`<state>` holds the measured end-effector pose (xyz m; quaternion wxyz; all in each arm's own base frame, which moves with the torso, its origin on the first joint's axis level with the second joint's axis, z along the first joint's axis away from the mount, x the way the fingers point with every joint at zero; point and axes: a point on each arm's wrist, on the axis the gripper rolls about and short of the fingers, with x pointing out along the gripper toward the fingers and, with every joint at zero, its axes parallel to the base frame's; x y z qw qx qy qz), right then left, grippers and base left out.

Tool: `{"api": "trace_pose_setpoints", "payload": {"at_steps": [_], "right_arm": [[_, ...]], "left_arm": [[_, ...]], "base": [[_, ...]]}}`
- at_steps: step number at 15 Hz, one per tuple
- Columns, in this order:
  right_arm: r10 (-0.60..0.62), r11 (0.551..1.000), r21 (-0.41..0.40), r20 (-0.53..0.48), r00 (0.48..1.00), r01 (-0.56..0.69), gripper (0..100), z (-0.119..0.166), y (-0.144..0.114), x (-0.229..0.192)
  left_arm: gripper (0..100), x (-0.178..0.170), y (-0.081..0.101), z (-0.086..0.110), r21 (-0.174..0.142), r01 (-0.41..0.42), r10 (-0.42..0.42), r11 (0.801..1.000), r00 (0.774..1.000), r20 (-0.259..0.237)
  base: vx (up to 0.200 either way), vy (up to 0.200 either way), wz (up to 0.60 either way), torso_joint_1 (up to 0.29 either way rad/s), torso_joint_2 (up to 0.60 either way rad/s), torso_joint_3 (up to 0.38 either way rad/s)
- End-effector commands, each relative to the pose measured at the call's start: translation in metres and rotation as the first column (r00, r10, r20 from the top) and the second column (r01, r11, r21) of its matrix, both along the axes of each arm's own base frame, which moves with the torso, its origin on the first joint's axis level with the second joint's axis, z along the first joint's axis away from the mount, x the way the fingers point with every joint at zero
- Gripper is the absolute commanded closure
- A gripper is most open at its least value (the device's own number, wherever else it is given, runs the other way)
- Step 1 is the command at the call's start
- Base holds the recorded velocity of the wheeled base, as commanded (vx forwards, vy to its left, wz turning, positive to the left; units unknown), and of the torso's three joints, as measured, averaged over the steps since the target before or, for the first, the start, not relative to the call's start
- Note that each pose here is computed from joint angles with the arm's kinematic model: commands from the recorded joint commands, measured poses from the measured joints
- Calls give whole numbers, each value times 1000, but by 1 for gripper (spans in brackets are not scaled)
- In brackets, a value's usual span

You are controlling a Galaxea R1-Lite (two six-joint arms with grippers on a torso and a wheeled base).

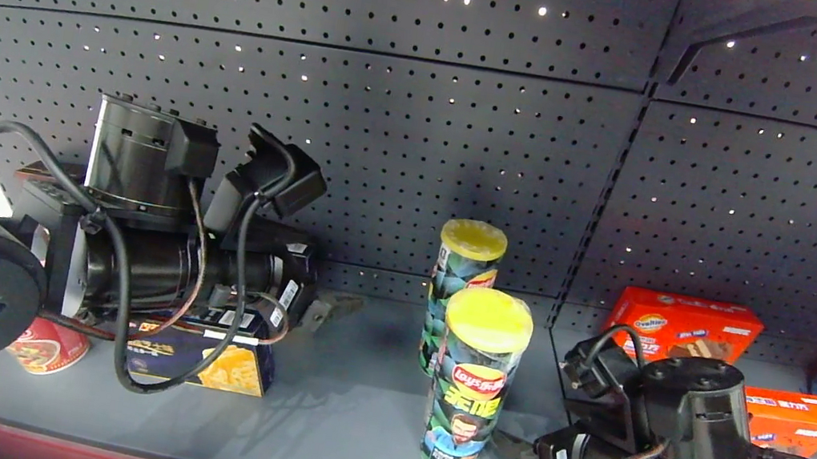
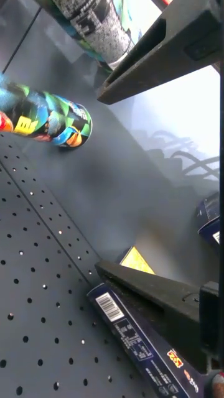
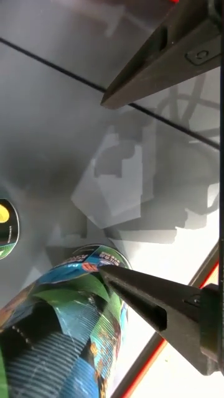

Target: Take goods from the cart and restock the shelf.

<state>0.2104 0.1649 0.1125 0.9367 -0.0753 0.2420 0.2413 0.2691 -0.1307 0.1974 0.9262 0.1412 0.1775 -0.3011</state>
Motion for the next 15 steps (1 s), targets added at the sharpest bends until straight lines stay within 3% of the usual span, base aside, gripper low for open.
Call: {"api": "trace_pose_setpoints", "payload": {"at_steps": [1,15], "right_arm": [[9,1000,0,-1,1000,-9,0,-1,3,1],[21,1000,2,-1,1000,-21,0,-1,10,3]], "left_arm": [[0,0,0,-1,1,0,0,1000,1000,-2],[0,-2,1,-4,6,2,-2,1000,1000,-11]], "base": [[0,0,0,0,0,0],[0,0,0,0,0,0]]}}
